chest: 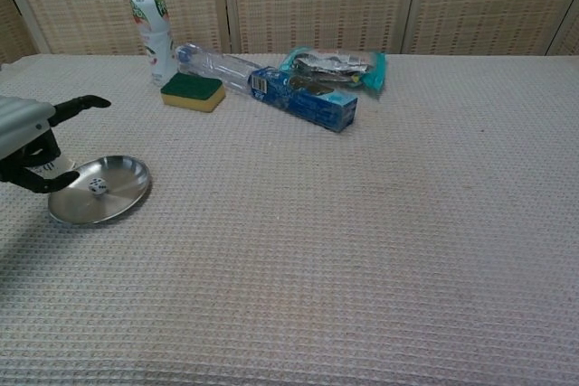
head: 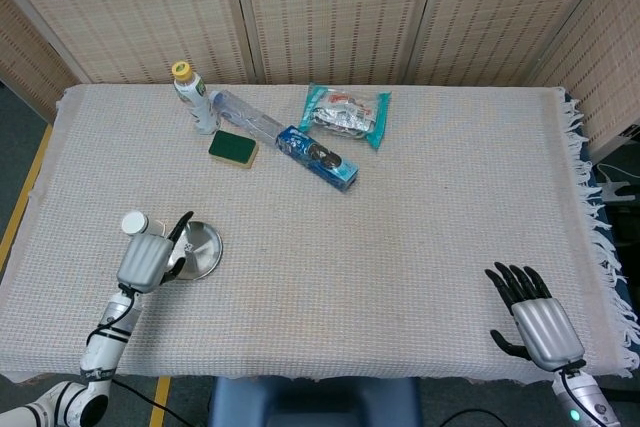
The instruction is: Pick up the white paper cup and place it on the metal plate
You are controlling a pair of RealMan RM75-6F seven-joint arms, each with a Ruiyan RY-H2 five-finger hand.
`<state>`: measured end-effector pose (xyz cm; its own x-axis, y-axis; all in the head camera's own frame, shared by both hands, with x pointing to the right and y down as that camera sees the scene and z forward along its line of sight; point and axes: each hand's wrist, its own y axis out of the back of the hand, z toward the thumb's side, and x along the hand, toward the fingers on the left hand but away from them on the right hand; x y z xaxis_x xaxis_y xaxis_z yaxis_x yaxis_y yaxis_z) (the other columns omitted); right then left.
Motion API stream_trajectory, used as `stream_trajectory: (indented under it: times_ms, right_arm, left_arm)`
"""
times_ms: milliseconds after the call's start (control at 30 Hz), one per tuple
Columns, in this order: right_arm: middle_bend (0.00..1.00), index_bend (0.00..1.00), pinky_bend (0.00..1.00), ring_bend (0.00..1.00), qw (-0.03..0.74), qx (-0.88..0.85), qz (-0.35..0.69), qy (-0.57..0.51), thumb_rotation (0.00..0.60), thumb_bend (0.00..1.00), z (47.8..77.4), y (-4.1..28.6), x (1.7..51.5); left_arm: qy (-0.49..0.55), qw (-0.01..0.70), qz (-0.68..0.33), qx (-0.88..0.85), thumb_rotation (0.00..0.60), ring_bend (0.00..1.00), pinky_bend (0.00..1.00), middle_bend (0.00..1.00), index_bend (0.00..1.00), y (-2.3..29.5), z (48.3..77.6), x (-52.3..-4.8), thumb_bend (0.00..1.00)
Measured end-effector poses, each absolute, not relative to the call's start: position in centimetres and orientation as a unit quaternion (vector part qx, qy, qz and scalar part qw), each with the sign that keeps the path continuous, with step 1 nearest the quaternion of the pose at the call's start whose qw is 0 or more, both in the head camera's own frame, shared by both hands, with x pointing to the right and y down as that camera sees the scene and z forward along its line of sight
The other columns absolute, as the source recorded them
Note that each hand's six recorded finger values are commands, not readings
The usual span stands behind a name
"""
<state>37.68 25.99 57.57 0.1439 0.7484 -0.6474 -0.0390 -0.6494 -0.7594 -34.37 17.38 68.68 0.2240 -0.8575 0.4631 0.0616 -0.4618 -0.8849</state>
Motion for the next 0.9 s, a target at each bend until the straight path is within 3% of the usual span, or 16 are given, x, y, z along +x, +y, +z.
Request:
stream_trajectory:
  times_ms: [67,133,200,333,567,700,900]
  right_arm:
    - [0.00,0.00,0.00,0.00,0.336,-0.684,0.590,-0.267,0.532,0.19,57.2,25.8,37.4]
    - [0.00,0.00,0.00,0.00,0.349,-0.687,0.573,-0.279,0.532,0.19,56.6,25.6,37.1]
    - [0.00,0.00,0.00,0.00,0.362,-0.691,0.554,-0.290,0.533,0.19,55.9,25.5,36.8]
    - [0.00,0.00,0.00,0.00,0.368,-0.697,0.540,-0.296,0.532,0.19,55.6,25.7,36.7]
    - [0.00,0.00,0.00,0.00,0.356,-0.699,0.551,-0.285,0.533,0.19,56.1,26.0,36.8]
    - [0.00,0.00,0.00,0.00,0.355,-0.697,0.553,-0.286,0.533,0.19,56.0,26.0,36.9]
    - [0.00,0.00,0.00,0.00,0.348,-0.699,0.559,-0.279,0.533,0.19,56.2,26.2,37.0]
  left_arm:
    - [0.315,0.428,-0.546,-0.648,0.600,0.12,0.39,0.19,0.03,17.4,67.4,-35.7,0.35]
    - [0.329,0.433,-0.550,-0.634,0.600,0.02,0.25,0.07,0.02,17.5,66.1,-37.4,0.35]
    - [0.338,0.429,-0.554,-0.628,0.600,0.00,0.16,0.01,0.01,17.6,65.4,-38.7,0.34]
    - [0.336,0.409,-0.563,-0.635,0.600,0.00,0.10,0.00,0.00,17.1,66.1,-39.8,0.34]
    - [0.315,0.383,-0.586,-0.641,0.600,0.00,0.09,0.00,0.00,14.7,69.0,-40.9,0.34]
    - [0.306,0.372,-0.600,-0.639,0.600,0.00,0.17,0.02,0.07,13.7,70.2,-41.2,0.34]
    - [0.303,0.378,-0.613,-0.624,0.600,0.14,0.31,0.22,0.22,13.6,70.7,-41.8,0.35]
